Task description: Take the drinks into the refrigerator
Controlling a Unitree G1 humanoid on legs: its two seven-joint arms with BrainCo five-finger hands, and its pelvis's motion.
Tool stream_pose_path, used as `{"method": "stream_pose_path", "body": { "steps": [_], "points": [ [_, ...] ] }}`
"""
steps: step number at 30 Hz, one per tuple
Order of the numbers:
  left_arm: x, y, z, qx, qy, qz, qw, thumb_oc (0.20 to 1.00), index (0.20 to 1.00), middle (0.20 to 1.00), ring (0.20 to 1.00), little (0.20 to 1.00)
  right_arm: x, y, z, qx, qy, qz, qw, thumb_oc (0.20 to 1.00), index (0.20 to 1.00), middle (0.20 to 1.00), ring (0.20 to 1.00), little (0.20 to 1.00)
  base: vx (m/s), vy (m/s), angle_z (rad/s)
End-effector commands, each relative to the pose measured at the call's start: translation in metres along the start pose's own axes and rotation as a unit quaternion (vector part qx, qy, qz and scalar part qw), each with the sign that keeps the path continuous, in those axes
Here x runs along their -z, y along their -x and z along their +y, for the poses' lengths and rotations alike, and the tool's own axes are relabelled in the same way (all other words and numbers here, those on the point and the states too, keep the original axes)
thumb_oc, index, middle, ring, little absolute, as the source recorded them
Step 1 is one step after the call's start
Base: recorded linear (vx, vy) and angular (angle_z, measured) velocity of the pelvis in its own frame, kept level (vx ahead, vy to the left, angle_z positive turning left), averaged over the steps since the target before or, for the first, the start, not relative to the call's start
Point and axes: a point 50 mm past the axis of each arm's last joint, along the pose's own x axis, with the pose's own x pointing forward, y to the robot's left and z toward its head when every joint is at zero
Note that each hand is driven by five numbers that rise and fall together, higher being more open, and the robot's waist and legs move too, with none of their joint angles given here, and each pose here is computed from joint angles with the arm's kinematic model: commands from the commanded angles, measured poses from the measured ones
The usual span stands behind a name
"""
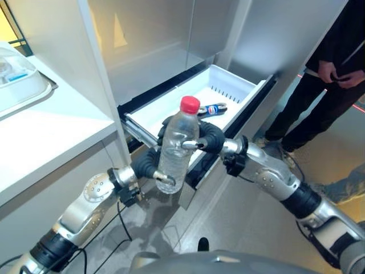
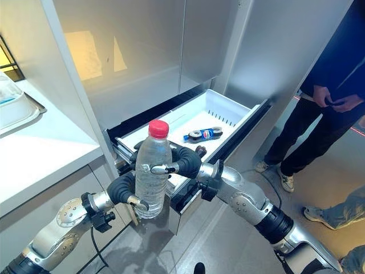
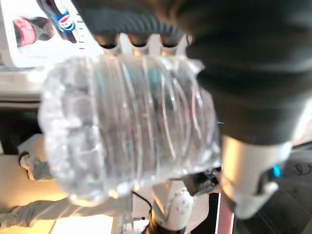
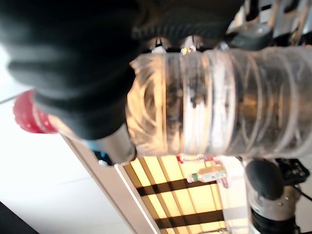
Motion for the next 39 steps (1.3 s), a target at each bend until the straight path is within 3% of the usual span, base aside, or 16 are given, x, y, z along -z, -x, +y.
{"method": "stream_pose_path", "body": {
  "steps": [1, 8, 20, 29, 39],
  "points": [
    [-0.041, -0.013, 0.007, -0.013, -0.025, -0.119, 0.993, 1.0, 1.0, 1.0, 1.0, 1.0, -0.033, -0.006, 0.001, -0.003, 0.017, -0.098, 0.995, 0.2, 0.2, 0.2, 0.2, 0.2, 0.0, 0.0, 0.0],
    [-0.033, -0.005, 0.008, -0.03, -0.008, -0.103, 0.994, 1.0, 1.0, 1.0, 1.0, 1.0, -0.045, 0.007, -0.026, 0.084, 0.059, -0.118, 0.988, 0.2, 0.2, 0.2, 0.2, 0.2, 0.0, 0.0, 0.0],
    [-0.029, -0.001, 0.006, -0.031, 0.003, -0.09, 0.996, 1.0, 1.0, 1.0, 1.0, 1.0, -0.075, 0.026, -0.048, 0.154, 0.127, -0.126, 0.972, 0.2, 0.2, 0.2, 0.2, 0.2, 0.0, 0.0, 0.0],
    [-0.023, 0.004, 0.004, -0.015, 0.025, -0.068, 0.997, 1.0, 1.0, 1.0, 1.0, 1.0, -0.124, 0.057, -0.088, 0.286, 0.203, -0.139, 0.926, 0.2, 0.2, 0.2, 0.2, 0.2, 0.0, 0.0, 0.0],
    [-0.021, 0.001, 0.004, -0.001, 0.036, -0.057, 0.998, 1.0, 1.0, 1.0, 1.0, 1.0, -0.167, 0.054, -0.105, 0.336, 0.257, -0.146, 0.894, 0.2, 0.2, 0.2, 0.2, 0.2, 0.0, 0.0, 0.0]
  ]
}}
